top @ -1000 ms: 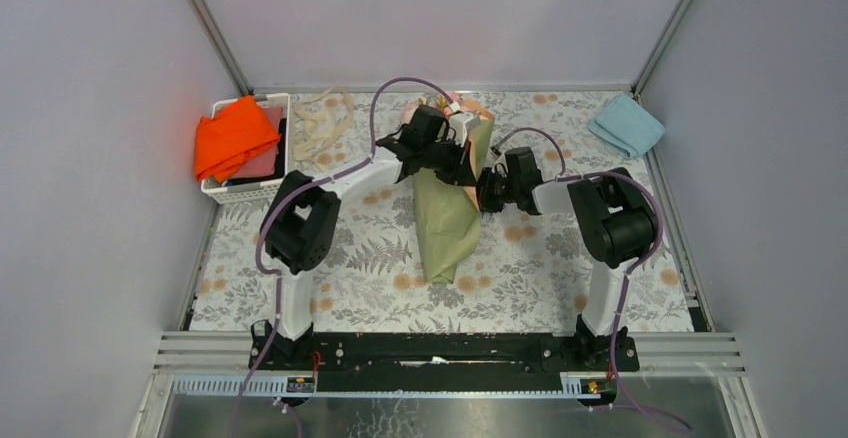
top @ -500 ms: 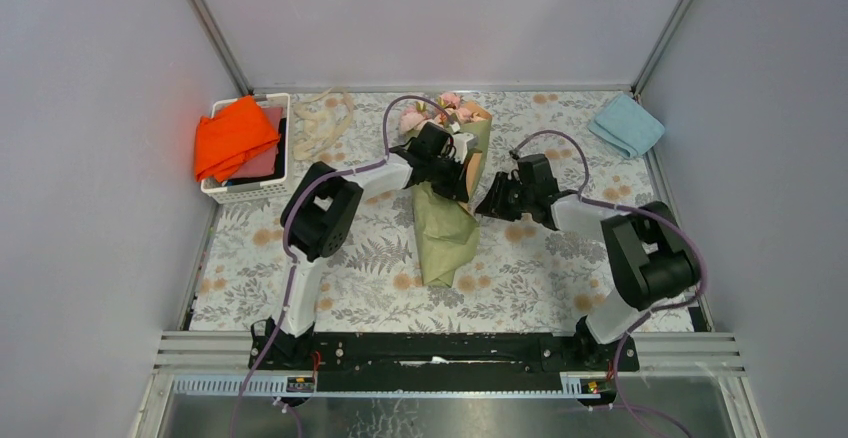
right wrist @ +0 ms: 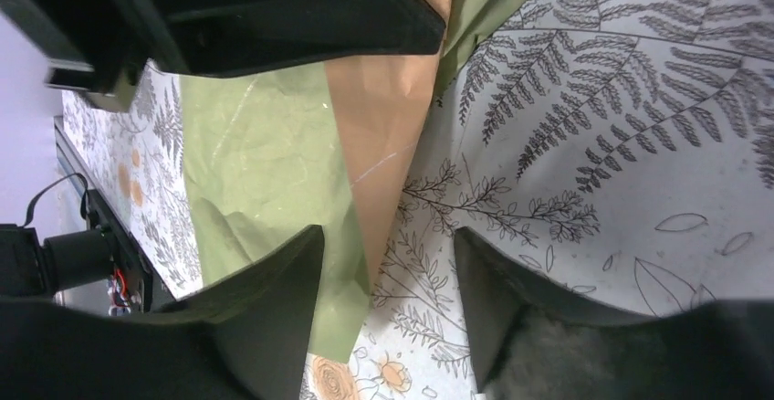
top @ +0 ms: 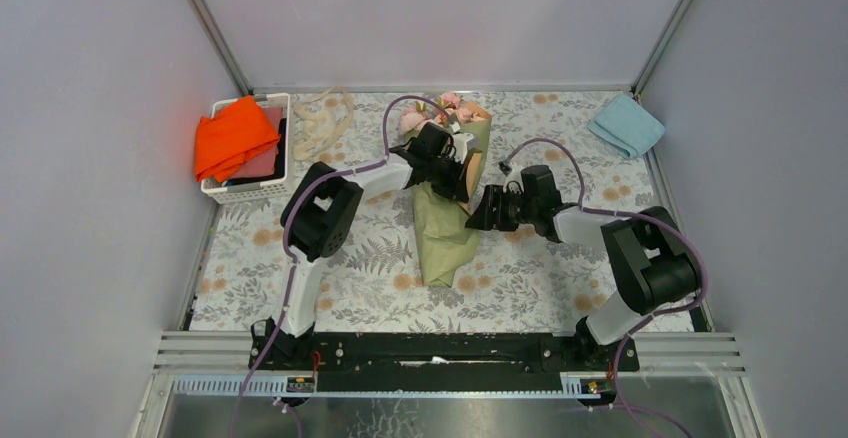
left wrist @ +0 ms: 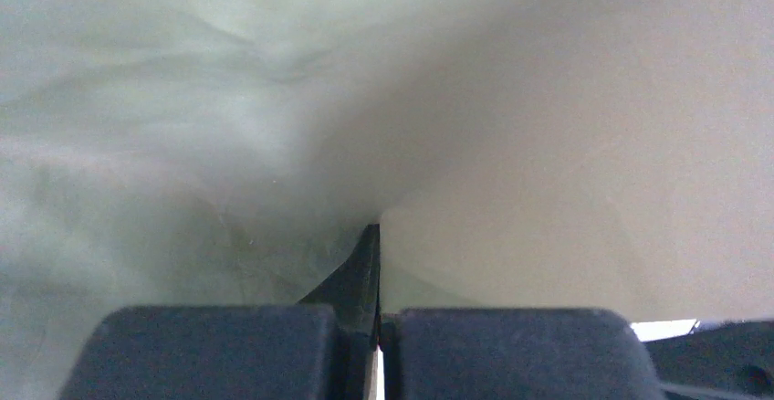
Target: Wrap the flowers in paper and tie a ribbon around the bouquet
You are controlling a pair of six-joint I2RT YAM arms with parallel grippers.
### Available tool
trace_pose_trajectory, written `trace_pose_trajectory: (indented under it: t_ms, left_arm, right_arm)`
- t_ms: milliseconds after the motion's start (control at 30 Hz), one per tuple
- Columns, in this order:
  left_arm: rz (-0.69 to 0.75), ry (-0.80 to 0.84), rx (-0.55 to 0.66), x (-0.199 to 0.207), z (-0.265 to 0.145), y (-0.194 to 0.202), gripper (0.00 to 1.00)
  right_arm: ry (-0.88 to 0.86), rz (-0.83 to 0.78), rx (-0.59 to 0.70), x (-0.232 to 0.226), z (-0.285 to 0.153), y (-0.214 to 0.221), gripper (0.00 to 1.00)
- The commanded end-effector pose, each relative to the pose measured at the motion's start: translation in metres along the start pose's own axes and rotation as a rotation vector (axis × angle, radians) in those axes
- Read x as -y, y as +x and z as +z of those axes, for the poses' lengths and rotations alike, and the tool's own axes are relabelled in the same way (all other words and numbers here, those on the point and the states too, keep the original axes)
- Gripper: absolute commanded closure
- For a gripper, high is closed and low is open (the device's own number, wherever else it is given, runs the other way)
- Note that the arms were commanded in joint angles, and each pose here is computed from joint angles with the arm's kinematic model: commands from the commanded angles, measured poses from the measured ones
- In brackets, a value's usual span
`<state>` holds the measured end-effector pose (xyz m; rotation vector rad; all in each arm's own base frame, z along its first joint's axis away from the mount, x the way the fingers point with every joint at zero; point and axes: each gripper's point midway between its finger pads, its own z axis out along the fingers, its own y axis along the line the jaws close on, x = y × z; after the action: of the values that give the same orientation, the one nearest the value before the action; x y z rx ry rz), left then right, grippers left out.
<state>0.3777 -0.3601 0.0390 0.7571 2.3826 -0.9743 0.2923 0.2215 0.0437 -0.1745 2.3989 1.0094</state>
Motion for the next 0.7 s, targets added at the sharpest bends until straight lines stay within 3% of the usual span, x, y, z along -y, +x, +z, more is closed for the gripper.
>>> trace_pose_trajectory:
  t_ms: [0,100,133,233,300,367,467,533,567,667]
  left_arm:
    - [0.032,-0.015,0.027,0.001,-0.004,-0.014,1.0]
    - [0.05,-0.019,0.028,0.002,-0.009,-0.021,1.0]
    - [0.062,-0.019,0.025,0.004,-0.011,-0.025,0.89]
    - [0.125,-0.027,0.039,0.014,-0.03,-0.058,0.41]
    - [0.164,-0.031,0.069,0.024,-0.049,-0.086,0.25]
    - [0.207,-0.019,0.108,0.041,-0.072,-0.108,0.17]
    - [0.31,-0.004,0.138,0.06,-0.101,-0.114,0.15]
    - [0.372,0.006,0.117,0.069,-0.11,-0.096,0.22]
    - [0.404,0.006,0.083,0.069,-0.108,-0.078,0.28]
    - [0.496,-0.051,-0.023,0.061,-0.097,-0.027,0.61]
  right_arm:
    - [-0.123,-0.021,-0.004,-0.017,0.011,0.0,0.47]
    - [-0.06,0.016,0.035,-0.005,0.012,-0.002,0.79]
    - [-0.01,0.041,0.052,0.004,0.011,-0.001,0.86]
    - [0.06,0.096,0.077,0.017,0.01,0.002,0.99]
    - [0.063,0.126,0.066,0.019,0.013,0.007,1.0]
    - [0.076,0.15,0.057,0.023,0.014,0.011,1.0]
    - [0.067,0.182,0.064,0.023,0.017,0.012,1.0]
    - [0.058,0.19,0.07,0.02,0.017,0.01,1.0]
    - [0.06,0.192,0.075,0.02,0.016,0.009,1.0]
    - [0.082,0.197,0.086,0.022,0.014,0.006,1.0]
